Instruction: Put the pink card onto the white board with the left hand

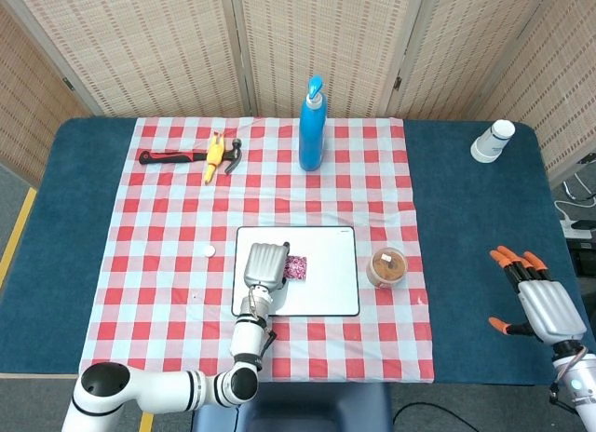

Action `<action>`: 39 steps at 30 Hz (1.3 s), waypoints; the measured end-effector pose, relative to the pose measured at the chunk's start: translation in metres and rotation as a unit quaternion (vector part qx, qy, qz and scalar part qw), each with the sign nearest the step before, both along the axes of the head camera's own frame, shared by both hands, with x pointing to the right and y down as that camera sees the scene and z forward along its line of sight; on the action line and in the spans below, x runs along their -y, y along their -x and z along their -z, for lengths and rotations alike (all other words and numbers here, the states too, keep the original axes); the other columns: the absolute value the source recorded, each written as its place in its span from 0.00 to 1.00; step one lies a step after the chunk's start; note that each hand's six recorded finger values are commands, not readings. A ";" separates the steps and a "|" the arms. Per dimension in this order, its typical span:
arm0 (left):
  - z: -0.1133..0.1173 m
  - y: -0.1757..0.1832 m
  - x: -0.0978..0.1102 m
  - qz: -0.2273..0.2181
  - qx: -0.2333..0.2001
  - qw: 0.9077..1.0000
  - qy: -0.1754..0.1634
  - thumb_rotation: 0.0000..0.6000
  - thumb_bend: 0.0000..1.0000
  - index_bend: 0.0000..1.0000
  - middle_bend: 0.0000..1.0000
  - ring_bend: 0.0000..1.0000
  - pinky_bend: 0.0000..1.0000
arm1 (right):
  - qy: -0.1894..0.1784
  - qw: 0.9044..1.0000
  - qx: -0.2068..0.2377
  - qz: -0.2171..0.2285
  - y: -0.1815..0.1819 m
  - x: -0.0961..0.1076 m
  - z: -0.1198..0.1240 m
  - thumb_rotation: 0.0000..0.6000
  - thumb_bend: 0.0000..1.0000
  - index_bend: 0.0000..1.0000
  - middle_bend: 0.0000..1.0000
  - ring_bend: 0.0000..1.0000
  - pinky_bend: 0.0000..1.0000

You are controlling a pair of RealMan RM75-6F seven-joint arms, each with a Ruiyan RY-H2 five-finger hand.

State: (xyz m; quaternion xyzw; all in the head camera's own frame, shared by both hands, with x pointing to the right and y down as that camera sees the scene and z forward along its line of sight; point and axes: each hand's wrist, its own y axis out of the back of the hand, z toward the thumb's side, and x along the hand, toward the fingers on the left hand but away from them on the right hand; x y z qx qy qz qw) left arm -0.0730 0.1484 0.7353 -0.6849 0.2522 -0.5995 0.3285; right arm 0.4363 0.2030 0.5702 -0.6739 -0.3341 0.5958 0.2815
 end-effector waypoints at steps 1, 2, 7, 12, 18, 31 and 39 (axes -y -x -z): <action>-0.001 0.000 0.000 0.001 -0.001 1.000 0.001 1.00 0.24 0.33 1.00 1.00 1.00 | 0.000 1.000 0.000 -0.001 0.000 0.000 0.000 1.00 0.07 0.00 0.00 0.00 0.00; -0.001 0.002 0.001 0.002 -0.001 1.000 0.001 1.00 0.23 0.33 1.00 1.00 1.00 | 0.000 1.000 0.000 -0.001 0.000 0.000 0.000 1.00 0.07 0.00 0.00 0.00 0.00; 0.001 0.011 0.005 0.004 0.005 1.000 -0.002 1.00 0.22 0.30 1.00 1.00 1.00 | 0.000 1.000 -0.001 -0.001 -0.001 0.001 0.000 1.00 0.07 0.00 0.00 0.00 0.00; 0.007 0.036 0.014 0.013 0.016 1.000 -0.010 1.00 0.22 0.32 1.00 1.00 1.00 | 0.000 1.000 -0.003 0.001 0.000 0.000 -0.001 1.00 0.07 0.00 0.00 0.00 0.00; 0.014 0.087 0.029 0.031 0.050 0.998 -0.025 1.00 0.23 0.37 1.00 1.00 1.00 | 0.001 1.000 -0.006 0.006 0.004 -0.002 -0.003 1.00 0.07 0.00 0.00 0.00 0.00; -0.006 0.171 0.036 0.073 0.090 0.993 -0.012 1.00 0.25 0.39 1.00 1.00 1.00 | 0.007 1.000 -0.016 0.007 0.006 -0.003 -0.009 1.00 0.07 0.00 0.00 0.00 0.00; -0.018 0.168 0.029 0.068 0.086 0.994 0.004 1.00 0.25 0.40 1.00 1.00 1.00 | 0.005 1.000 -0.017 0.004 0.005 -0.002 -0.009 1.00 0.07 0.00 0.00 0.00 0.00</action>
